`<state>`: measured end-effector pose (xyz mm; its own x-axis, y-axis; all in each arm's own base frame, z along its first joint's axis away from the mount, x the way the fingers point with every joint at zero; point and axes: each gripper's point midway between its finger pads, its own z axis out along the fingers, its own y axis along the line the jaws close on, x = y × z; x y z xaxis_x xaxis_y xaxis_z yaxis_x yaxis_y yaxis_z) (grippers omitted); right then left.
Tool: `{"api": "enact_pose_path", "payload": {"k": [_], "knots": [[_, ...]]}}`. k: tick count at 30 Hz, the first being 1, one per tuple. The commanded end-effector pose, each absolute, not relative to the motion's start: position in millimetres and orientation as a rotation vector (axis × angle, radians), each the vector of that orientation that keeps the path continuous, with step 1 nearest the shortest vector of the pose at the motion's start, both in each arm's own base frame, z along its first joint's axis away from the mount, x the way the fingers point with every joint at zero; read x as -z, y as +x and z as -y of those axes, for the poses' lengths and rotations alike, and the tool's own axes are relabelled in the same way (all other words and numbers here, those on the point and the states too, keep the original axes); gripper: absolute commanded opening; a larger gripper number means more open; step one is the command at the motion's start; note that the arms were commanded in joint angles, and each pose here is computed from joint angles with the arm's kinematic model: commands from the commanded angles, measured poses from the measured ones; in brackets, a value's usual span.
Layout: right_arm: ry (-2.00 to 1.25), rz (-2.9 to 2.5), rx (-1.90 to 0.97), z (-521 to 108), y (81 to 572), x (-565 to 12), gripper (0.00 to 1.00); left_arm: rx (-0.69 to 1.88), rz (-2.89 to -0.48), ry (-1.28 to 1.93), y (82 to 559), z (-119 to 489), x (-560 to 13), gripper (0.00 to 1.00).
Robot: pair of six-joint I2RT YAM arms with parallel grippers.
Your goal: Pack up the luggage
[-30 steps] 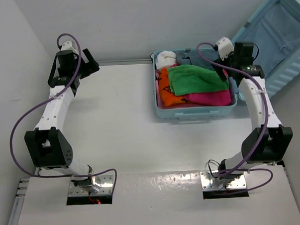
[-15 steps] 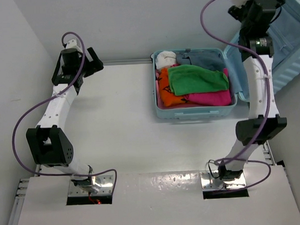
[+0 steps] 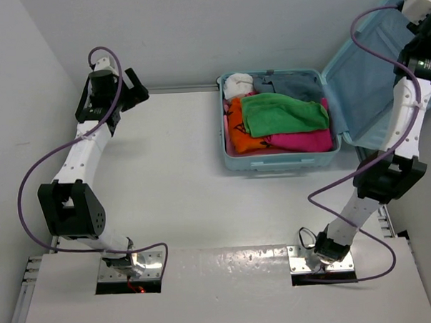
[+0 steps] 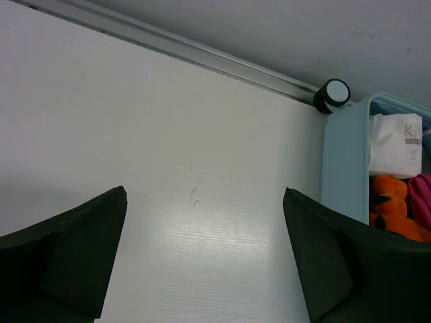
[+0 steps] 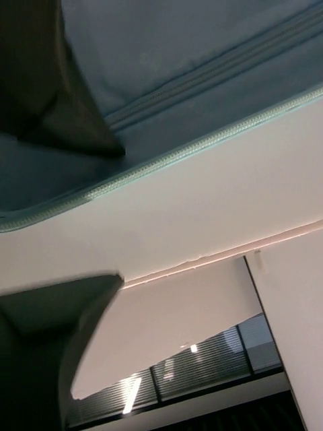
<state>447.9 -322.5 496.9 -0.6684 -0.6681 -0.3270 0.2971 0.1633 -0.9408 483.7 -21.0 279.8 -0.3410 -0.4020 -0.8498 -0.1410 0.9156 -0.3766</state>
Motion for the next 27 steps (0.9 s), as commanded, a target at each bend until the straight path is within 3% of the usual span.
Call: {"api": "enact_pose_path", "payload": {"k": [1,3,4,6,9,10,12,13,14,15,16,18,19,20,21,22,23,26,27], "knots": [[-0.333,-1.645,1.600,328.6,441.7,-505.8,0.57,0.292,-1.871,-0.392,482.9,24.9,-295.1,1.00],[-0.352,-1.682,1.572,329.1,442.1,-492.9,0.39,0.290,-1.880,-0.394,484.5,25.0,-290.8,1.00],[-0.369,-1.693,1.533,324.1,446.7,-485.8,0.19,0.290,-1.880,-0.394,484.5,25.0,-290.8,1.00],[-0.389,-1.706,1.497,313.6,442.6,-477.6,0.03,0.290,-1.880,-0.394,484.5,25.0,-290.8,1.00],[-0.484,-1.674,1.304,260.9,450.0,-468.6,0.00,0.282,-1.878,-0.400,484.7,23.4,-290.8,1.00],[-0.489,-1.609,1.254,229.4,438.5,-490.5,0.00,0.275,-1.879,-0.391,484.6,23.0,-290.6,1.00],[-0.592,-1.636,1.095,180.6,452.1,-458.2,0.00,0.275,-1.879,-0.391,484.6,23.0,-290.6,1.00],[-0.591,-1.587,1.045,154.8,434.1,-475.4,0.00,0.274,-1.888,-0.393,483.5,23.0,-288.6,1.00],[-0.731,-1.588,0.907,95.6,449.2,-444.0,0.00,0.268,-1.889,-0.384,483.5,22.6,-288.4,1.00],[-0.743,-1.570,0.866,76.4,448.6,-440.7,0.00,0.268,-1.889,-0.384,483.5,22.6,-288.4,1.00],[-0.856,-1.518,0.718,3.9,439.2,-428.3,0.00,0.259,-1.903,-0.376,481.9,22.2,-285.6,1.00],[-0.937,-1.517,0.613,-40.9,429.5,-407.9,0.00,0.259,-1.903,-0.376,479.2,22.1,-287.8,1.00],[-0.997,-1.471,0.530,-85.4,418.8,-407.2,0.06,0.250,-1.905,-0.365,479.1,21.7,-287.6,1.00],[-1.063,-1.497,0.420,-125.4,405.8,-387.6,0.45,0.250,-1.905,-0.365,479.1,21.7,-287.6,1.00],[-1.110,-1.474,0.345,-161.1,397.3,-383.6,0.63,0.261,-1.907,-0.358,478.9,23.5,-287.7,1.00],[-1.115,-1.504,0.259,-182.3,394.8,-371.4,0.75,0.258,-1.926,-0.361,476.8,23.5,-280.7,1.00],[-1.193,-1.503,0.110,-223.6,370.1,-359.4,0.84,0.266,-1.939,-0.356,475.5,25.4,-275.7,1.00],[-1.139,-1.485,-0.147,-273.3,347.6,-379.8,0.94,0.287,-1.943,-0.343,469.6,29.0,-277.8,1.00],[-1.100,-1.430,-0.239,-294.3,331.8,-410.7,0.98,0.287,-1.946,-0.343,466.9,29.0,-276.3,1.00]]}}
